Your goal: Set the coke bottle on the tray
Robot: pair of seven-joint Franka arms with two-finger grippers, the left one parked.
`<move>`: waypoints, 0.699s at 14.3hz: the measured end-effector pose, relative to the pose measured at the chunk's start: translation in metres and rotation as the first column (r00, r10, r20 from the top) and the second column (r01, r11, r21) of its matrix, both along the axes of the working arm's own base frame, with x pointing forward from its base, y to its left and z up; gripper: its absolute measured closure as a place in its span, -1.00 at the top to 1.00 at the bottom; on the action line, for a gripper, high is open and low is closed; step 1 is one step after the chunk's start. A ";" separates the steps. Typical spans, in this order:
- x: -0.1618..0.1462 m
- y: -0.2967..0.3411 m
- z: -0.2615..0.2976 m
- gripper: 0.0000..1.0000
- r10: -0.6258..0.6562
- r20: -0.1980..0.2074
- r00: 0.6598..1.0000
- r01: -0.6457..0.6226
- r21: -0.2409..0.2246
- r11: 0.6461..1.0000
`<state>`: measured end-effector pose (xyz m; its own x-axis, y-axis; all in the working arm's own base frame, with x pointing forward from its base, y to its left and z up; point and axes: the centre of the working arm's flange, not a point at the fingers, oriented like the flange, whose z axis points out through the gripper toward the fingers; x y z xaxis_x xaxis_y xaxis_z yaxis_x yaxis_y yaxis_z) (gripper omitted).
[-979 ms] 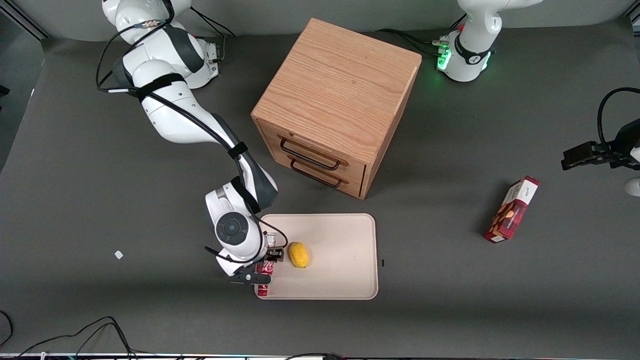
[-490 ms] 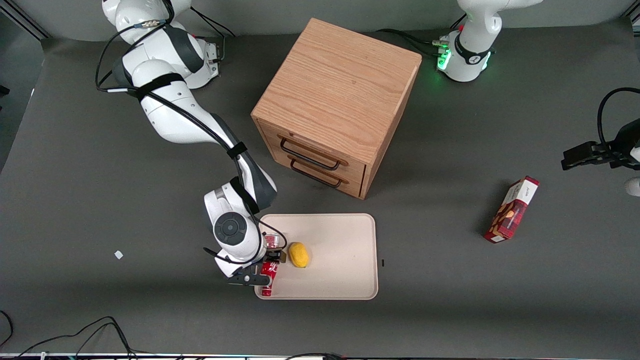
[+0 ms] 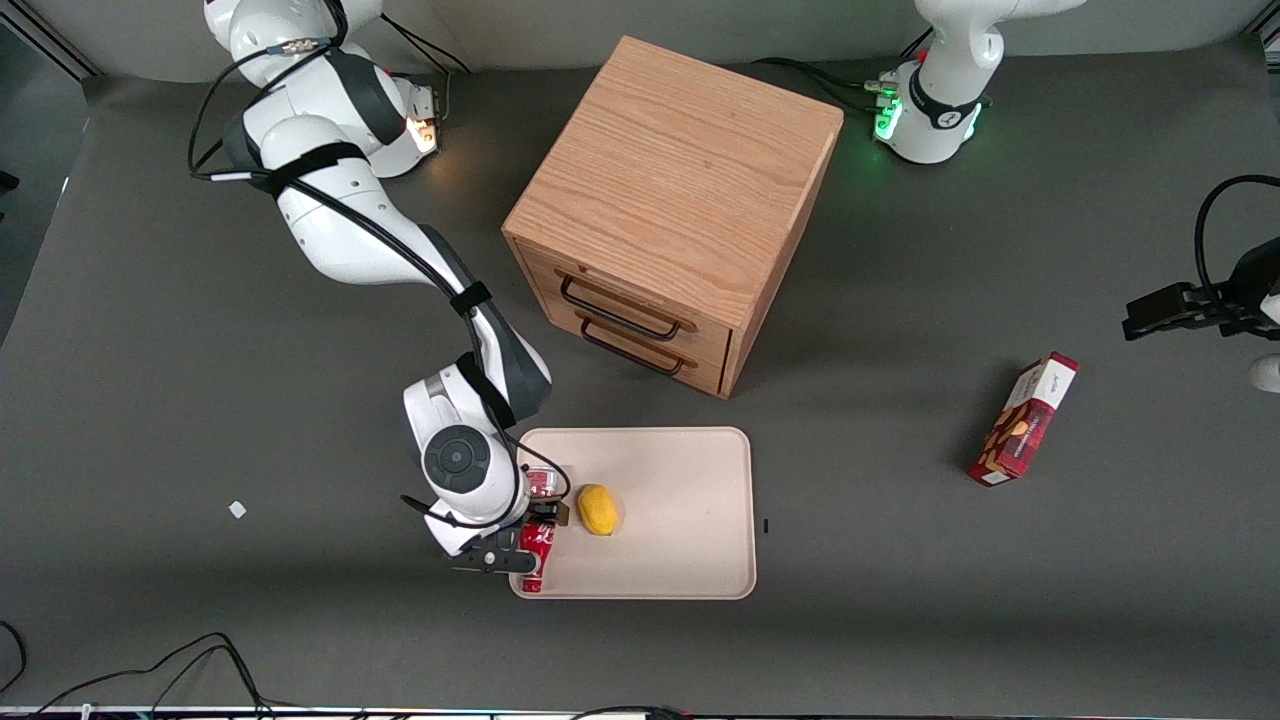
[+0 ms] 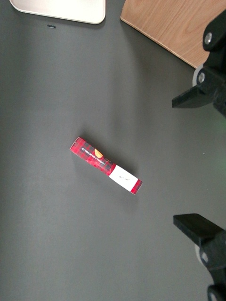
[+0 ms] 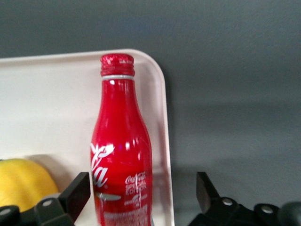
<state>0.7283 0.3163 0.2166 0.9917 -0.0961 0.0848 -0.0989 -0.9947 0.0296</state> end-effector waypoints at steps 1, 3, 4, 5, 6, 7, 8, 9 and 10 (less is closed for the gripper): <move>0.001 -0.002 0.018 1.00 -0.006 -0.002 1.000 0.006 -0.001 1.000; 0.000 -0.015 0.055 1.00 -0.033 -0.031 0.999 0.033 -0.002 0.999; -0.002 -0.025 0.074 1.00 -0.050 -0.045 0.998 0.051 0.004 0.999; -0.005 -0.039 0.093 1.00 -0.068 -0.056 0.996 0.069 0.009 0.998; -0.011 -0.055 0.110 1.00 -0.085 -0.069 0.994 0.086 0.011 0.996; -0.019 -0.072 0.126 1.00 -0.095 -0.083 0.992 0.096 0.016 0.995; -0.028 -0.090 0.140 1.00 -0.093 -0.104 0.990 0.095 0.021 0.995; -0.039 -0.109 0.153 1.00 -0.085 -0.130 0.988 0.089 0.026 0.996; -0.050 -0.129 0.166 1.00 -0.081 -0.152 0.985 0.087 0.030 0.996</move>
